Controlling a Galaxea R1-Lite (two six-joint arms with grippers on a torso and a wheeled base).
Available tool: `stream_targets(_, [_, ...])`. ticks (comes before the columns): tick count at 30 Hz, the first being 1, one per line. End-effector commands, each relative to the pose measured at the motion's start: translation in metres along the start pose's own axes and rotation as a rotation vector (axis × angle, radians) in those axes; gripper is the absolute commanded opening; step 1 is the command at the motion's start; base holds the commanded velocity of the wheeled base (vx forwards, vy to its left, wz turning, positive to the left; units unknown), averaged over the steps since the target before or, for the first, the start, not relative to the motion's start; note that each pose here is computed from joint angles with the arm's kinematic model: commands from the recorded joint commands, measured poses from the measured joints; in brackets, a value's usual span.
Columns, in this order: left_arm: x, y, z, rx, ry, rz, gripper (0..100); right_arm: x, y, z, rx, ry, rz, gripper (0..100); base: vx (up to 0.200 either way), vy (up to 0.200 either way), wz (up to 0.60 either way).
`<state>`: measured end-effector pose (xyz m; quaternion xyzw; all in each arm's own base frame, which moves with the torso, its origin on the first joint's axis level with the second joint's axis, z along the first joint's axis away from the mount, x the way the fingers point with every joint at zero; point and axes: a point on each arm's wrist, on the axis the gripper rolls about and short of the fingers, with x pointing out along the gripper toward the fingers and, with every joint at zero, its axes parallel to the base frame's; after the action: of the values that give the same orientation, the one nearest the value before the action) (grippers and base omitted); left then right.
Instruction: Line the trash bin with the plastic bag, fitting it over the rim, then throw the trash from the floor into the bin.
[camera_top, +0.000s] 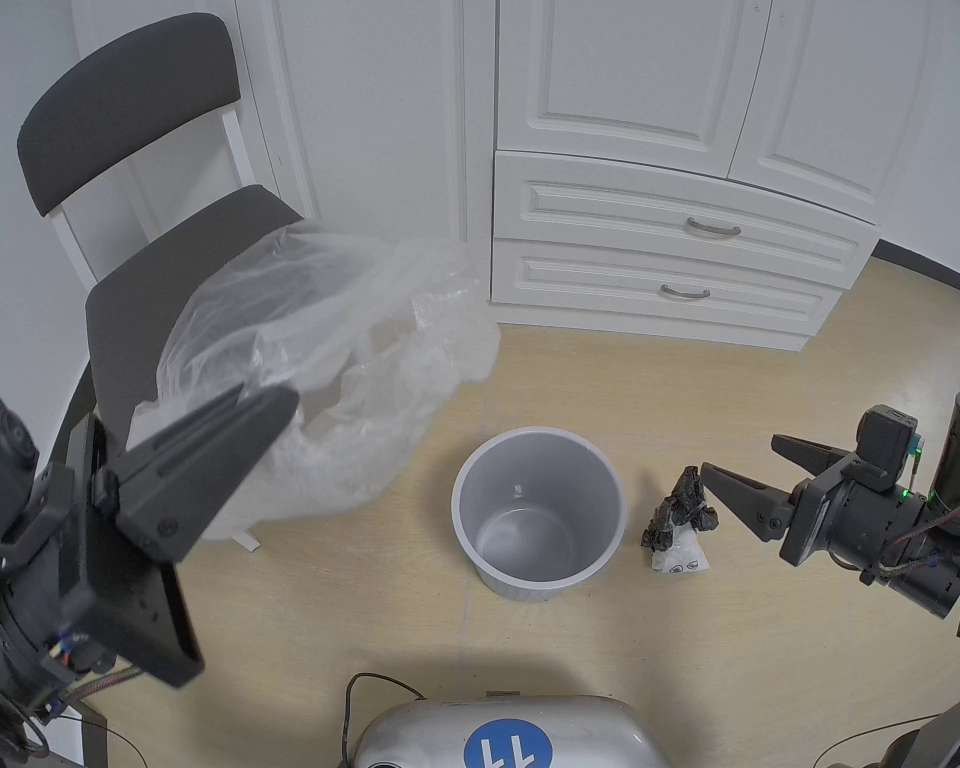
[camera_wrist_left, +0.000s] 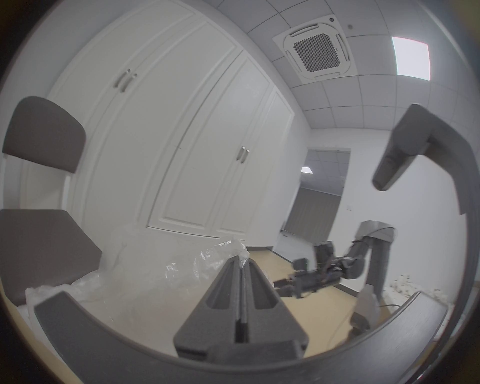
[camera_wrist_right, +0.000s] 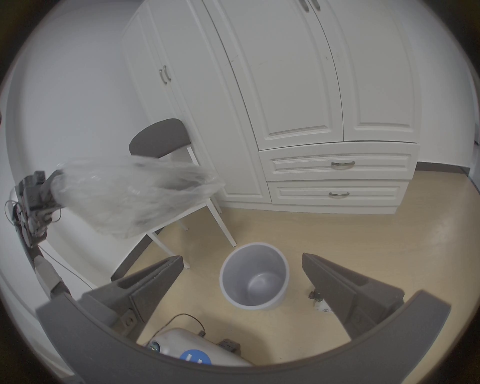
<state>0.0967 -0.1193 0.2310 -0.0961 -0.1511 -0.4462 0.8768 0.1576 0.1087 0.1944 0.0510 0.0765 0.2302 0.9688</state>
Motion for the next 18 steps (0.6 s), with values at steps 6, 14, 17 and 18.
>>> stream_targets(6, [-0.021,-0.021,-0.002,-0.053,0.015,-0.207,0,0.026,0.004,-0.004,0.042,-0.019,0.003,100,0.0,0.0,0.0])
stream_targets(14, [-0.021,-0.027,-0.003,-0.078,0.022,-0.256,0,0.038,0.012,-0.01,0.102,-0.002,0.032,100,0.0,0.0,0.0])
stream_targets(17, [-0.02,-0.027,-0.001,-0.079,0.012,-0.255,0,0.038,0.016,-0.013,0.101,0.013,0.053,100,0.0,0.0,0.0])
stream_targets(18, [-0.02,-0.027,-0.001,-0.081,0.01,-0.255,0,0.039,0.018,-0.015,0.099,0.021,0.059,100,0.0,0.0,0.0])
